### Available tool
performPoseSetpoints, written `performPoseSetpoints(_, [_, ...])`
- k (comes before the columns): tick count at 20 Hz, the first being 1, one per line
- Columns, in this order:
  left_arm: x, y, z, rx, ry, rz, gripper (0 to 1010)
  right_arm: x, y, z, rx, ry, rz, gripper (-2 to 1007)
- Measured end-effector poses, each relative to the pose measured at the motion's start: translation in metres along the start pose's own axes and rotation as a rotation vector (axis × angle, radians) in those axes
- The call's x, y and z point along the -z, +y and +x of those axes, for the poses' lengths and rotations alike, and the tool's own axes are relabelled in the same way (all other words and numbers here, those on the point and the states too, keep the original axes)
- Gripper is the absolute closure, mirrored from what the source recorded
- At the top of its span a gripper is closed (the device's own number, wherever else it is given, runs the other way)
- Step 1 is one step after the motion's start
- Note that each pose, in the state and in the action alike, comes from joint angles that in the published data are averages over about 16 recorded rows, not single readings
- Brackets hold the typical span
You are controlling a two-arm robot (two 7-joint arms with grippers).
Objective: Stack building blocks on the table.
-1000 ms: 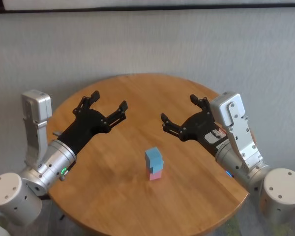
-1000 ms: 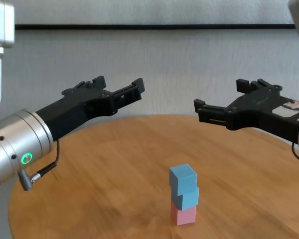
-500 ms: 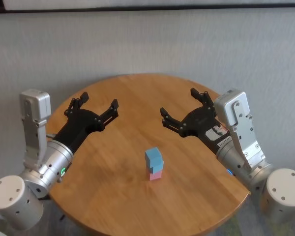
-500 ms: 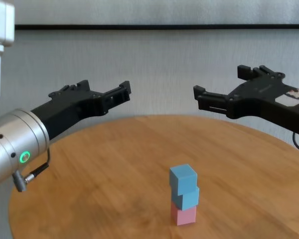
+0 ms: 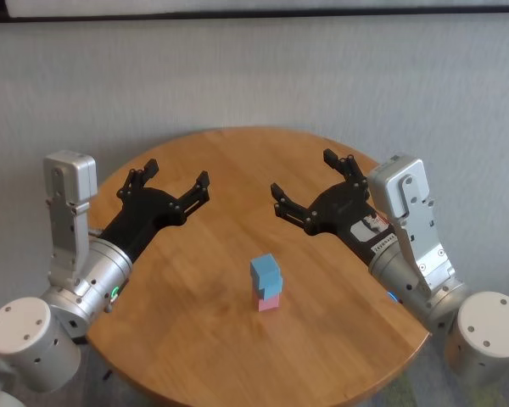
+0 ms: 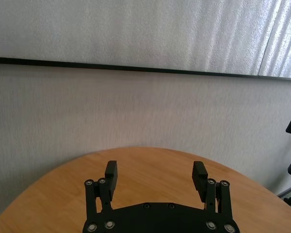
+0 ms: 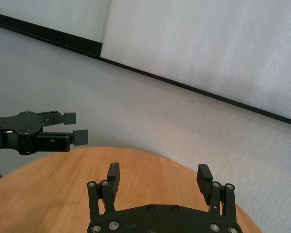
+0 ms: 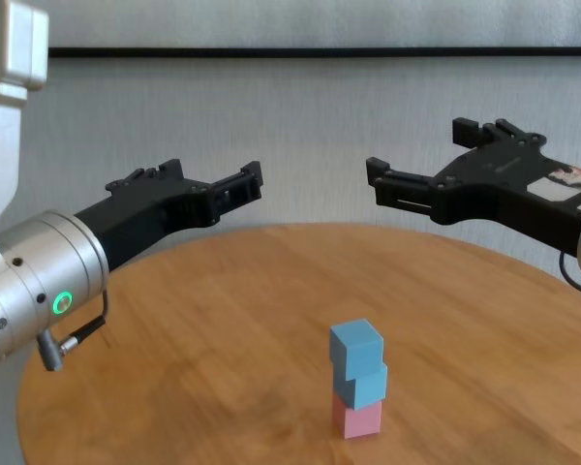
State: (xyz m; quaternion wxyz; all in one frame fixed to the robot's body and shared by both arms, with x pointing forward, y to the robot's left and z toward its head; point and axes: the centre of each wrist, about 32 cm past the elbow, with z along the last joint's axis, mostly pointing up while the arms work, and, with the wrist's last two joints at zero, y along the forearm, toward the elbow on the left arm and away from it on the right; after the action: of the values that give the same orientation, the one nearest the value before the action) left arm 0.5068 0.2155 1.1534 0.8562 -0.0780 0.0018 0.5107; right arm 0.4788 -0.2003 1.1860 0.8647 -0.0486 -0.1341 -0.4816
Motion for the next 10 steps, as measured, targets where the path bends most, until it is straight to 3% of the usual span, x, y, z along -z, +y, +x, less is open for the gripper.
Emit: performPoseSetpoints(10, [0.0003, -0.0007, 0.0002, 0.001, 0.000, 0.001, 10, 0.0002, 0.0002, -0.0003, -0.001, -0.001, 0.000, 0])
